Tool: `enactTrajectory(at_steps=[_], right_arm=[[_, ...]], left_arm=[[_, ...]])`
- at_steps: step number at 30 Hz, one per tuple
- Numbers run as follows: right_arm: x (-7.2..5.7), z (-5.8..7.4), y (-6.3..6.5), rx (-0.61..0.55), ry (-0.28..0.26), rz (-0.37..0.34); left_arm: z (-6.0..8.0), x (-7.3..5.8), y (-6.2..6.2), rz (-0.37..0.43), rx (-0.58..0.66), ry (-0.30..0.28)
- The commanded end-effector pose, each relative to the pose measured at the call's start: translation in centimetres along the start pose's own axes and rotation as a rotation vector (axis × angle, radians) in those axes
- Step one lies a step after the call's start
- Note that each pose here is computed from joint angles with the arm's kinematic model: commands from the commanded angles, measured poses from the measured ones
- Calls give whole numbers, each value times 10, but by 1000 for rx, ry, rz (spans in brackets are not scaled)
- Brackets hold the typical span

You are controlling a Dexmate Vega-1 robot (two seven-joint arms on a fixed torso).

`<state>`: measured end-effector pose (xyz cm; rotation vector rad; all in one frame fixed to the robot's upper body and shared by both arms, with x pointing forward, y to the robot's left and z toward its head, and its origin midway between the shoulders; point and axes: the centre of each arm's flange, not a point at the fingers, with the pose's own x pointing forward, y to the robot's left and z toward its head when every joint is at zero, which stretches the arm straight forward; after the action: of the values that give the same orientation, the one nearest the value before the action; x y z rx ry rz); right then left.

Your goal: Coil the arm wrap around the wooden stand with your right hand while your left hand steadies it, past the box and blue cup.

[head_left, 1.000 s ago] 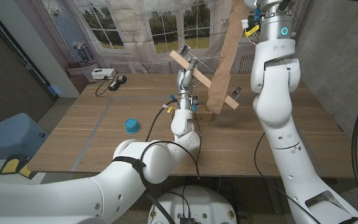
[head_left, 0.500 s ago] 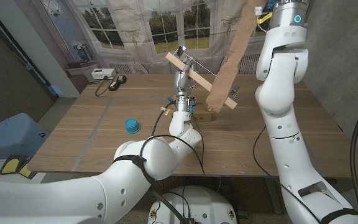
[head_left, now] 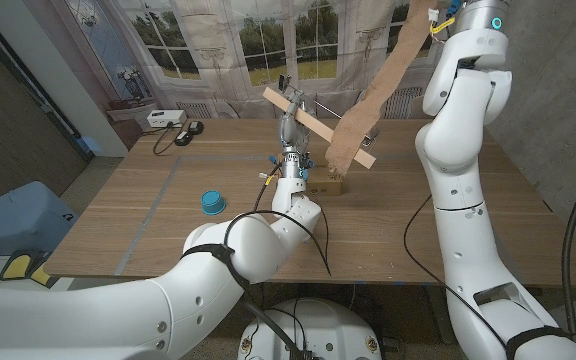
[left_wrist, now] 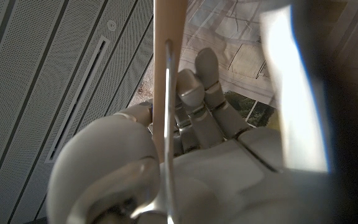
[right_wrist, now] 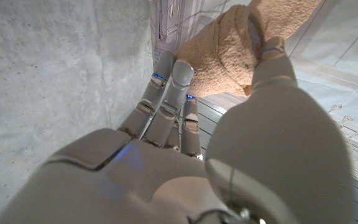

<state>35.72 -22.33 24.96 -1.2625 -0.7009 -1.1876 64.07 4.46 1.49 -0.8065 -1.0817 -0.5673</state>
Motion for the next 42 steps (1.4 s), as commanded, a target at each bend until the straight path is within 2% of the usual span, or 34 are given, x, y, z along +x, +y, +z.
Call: enactTrajectory(at_steps=[1,12,19,24,30,42], right_arm=[[1,-32,21,105,72,210],[-29,-63,38,151,95,283],[-51,-85,56,157,129,355],[-63,-96,67,150,151,368],[-72,-105,81,144,173,396],[-80,-115,110,207,197,458]], left_arm=[[2,4,0,-1,-91,-46],[2,4,-2,57,-121,-98],[-3,1,-2,122,-139,-109],[-4,1,-4,141,-154,-120],[-3,2,-4,160,-168,-140],[-5,5,-1,210,-217,-163]])
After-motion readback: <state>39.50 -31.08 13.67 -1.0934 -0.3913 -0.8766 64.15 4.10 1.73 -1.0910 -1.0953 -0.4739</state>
